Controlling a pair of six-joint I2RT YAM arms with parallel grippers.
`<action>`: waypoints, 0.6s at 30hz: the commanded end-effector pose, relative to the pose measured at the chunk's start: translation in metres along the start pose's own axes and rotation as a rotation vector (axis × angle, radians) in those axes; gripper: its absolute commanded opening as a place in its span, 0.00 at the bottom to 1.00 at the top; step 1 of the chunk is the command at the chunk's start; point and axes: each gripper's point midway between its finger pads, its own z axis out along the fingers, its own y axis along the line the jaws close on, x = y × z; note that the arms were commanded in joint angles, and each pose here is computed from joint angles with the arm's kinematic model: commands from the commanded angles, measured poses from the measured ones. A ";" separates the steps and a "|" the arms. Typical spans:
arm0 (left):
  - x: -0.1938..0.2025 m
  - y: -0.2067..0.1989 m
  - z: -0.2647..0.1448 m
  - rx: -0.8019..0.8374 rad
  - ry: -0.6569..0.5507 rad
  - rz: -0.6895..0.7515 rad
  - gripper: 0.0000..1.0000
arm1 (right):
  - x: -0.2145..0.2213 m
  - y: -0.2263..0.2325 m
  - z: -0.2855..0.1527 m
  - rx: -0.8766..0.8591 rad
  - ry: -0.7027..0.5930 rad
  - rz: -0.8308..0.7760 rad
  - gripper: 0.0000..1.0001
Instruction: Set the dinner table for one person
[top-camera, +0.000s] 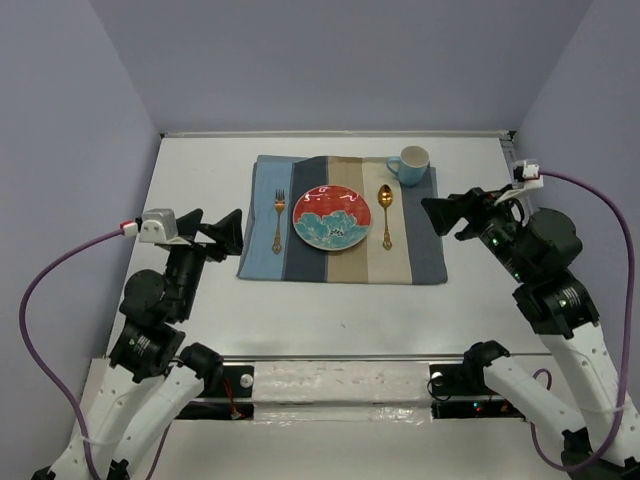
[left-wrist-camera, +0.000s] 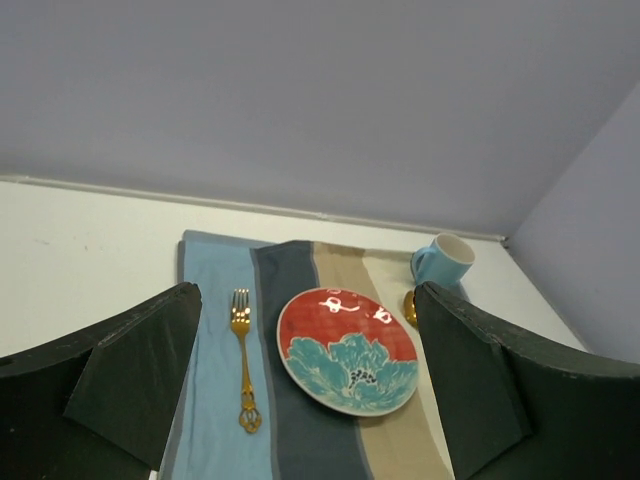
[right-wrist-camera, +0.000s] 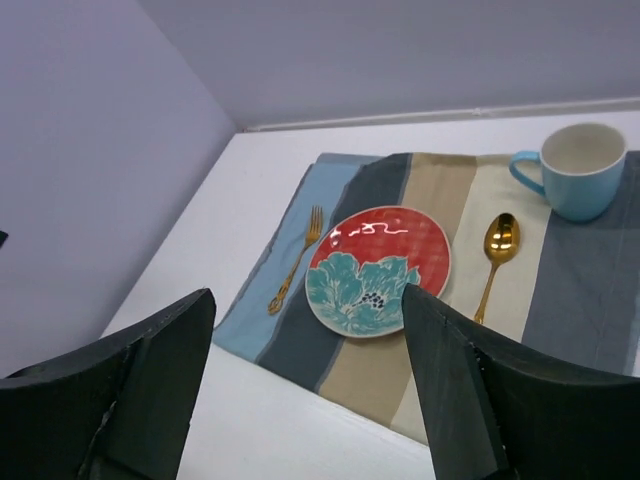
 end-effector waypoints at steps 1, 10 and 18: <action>-0.006 0.000 0.009 -0.021 0.011 0.015 0.99 | 0.013 -0.026 -0.017 0.138 0.016 0.006 0.77; -0.046 -0.022 0.010 0.034 -0.021 -0.029 0.99 | 0.009 -0.037 -0.052 0.218 -0.007 -0.028 1.00; -0.051 -0.022 0.008 0.033 -0.022 -0.027 0.99 | 0.014 -0.027 -0.067 0.165 -0.005 -0.015 1.00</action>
